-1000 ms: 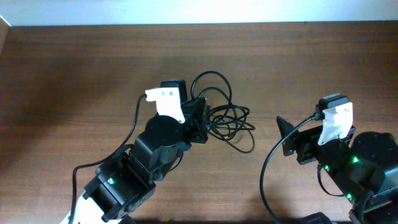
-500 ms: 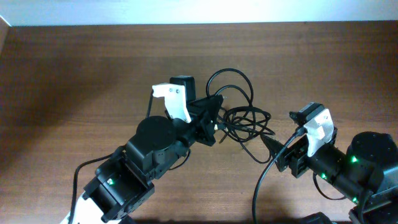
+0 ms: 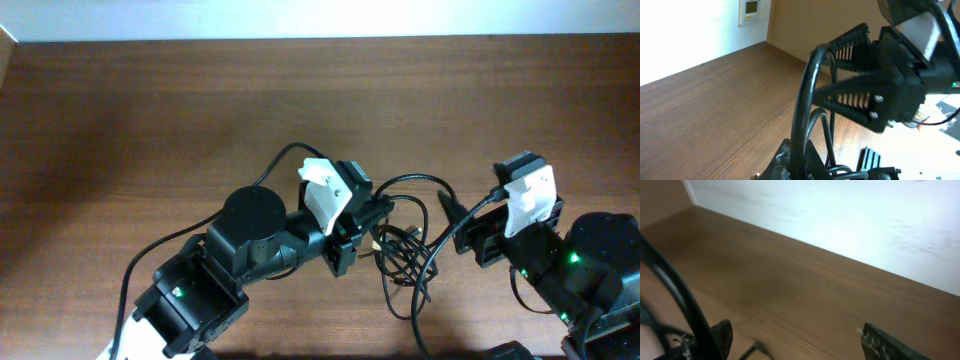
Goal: Untangle cables
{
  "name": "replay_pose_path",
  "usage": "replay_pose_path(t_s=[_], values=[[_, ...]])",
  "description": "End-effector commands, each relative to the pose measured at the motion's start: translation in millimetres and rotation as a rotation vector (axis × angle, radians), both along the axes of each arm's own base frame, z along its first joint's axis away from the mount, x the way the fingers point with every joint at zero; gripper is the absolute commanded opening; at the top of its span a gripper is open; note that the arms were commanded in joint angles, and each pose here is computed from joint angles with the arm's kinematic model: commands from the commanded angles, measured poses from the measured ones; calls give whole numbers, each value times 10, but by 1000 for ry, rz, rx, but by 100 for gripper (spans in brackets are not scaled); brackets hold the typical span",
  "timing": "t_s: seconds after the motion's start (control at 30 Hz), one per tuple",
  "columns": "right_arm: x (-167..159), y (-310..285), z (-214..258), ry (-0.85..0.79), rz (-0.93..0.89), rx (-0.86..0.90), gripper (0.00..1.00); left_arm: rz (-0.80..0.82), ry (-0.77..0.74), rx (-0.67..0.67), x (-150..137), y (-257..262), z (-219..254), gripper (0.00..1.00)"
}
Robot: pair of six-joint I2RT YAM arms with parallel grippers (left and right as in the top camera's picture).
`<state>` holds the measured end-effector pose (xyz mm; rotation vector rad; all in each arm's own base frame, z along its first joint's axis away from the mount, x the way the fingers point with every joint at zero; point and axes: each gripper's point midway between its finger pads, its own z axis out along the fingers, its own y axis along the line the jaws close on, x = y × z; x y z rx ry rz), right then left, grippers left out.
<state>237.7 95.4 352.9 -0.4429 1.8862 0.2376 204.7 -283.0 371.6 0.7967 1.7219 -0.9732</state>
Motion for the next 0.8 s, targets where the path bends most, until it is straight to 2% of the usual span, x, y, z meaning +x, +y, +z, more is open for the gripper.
replay_pose_path(t_s=[0.0, 0.1, 0.17, 0.23, 0.27, 0.33, 0.47, 0.53, 0.63, 0.73, 0.77], values=[[99, -451, -9, -14, -254, -84, 81, -93, -65, -10, -152, -28, 108, 0], [57, -1154, 69, -51, -680, -120, 81, -115, -89, 26, -180, -26, 47, 0], [41, -1217, 87, -59, -721, -118, 82, -55, -80, 60, -90, 28, -27, 0], [79, -1026, 30, -31, -612, -84, 88, -34, -91, 56, -53, 39, -3, 0], [87, -829, -41, 6, -500, -54, 92, -19, -102, 50, -26, 45, 25, 0], [52, -603, -145, 61, -369, -30, 97, 128, -43, 34, 169, 160, 12, 0], [-71, -400, -343, 162, -244, -20, 98, 427, 106, -64, 495, 446, 6, 0], [-159, -229, -418, 198, -122, -34, 98, 516, 160, -116, 574, 540, 8, 0], [-214, -161, -469, 219, -65, -49, 98, 509, 145, -149, 566, 539, 99, 0], [-348, 116, -465, 226, 128, -35, 98, 468, 119, -204, 519, 503, 262, 0], [-346, 124, -471, 230, 132, -34, 98, 431, 119, -217, 481, 452, 299, 0]])
